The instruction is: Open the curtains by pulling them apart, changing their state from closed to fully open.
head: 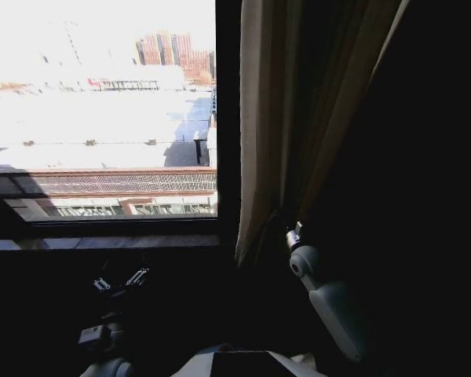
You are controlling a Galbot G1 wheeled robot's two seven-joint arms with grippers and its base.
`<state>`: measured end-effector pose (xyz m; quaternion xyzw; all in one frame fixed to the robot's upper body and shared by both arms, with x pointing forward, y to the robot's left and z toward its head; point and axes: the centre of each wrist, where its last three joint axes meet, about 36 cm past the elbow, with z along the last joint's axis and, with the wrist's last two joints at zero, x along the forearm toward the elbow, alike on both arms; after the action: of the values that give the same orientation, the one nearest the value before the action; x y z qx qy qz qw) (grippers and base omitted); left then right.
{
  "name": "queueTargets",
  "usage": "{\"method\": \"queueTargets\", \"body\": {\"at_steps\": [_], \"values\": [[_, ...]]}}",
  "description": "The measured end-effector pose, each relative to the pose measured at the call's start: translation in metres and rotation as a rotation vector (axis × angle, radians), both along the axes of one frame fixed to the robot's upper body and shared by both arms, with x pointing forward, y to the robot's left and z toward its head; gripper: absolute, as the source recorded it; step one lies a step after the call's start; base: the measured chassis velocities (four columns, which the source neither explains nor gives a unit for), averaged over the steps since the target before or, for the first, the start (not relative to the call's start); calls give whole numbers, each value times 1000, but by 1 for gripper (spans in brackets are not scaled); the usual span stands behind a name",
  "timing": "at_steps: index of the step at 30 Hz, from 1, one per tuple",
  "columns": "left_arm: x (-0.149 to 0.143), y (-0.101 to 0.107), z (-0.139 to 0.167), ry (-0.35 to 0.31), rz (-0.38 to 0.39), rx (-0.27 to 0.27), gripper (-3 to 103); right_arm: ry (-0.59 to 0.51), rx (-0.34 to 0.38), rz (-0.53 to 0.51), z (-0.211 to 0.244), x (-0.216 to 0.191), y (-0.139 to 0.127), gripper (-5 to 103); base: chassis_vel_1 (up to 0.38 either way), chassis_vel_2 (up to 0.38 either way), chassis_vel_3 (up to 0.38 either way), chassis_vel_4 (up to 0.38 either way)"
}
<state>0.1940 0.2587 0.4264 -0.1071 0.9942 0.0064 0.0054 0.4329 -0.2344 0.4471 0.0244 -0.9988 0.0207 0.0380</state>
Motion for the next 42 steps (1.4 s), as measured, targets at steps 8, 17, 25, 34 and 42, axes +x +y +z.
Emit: {"method": "queueTargets", "body": {"at_steps": [8,17,25,34,42], "values": [[-1,2,0,3,5,7,100,5,12,-33,-3,9,-5,0,1,4,6,3],[0,2,-2,1,5,4,100,-9,-4,-137,8,34,-56,0,6,3,-3,-2],[-1,3,-5,-6,8,1,100,-33,-43,-281,24,48,-124,0,0,0,0,0],[-3,3,-7,-8,10,1,100,-47,-52,-357,28,52,-136,-3,0,0,0,0],[-3,5,-7,-13,17,-9,100,-51,-59,-277,36,32,-99,20,0,0,0,0]]}}
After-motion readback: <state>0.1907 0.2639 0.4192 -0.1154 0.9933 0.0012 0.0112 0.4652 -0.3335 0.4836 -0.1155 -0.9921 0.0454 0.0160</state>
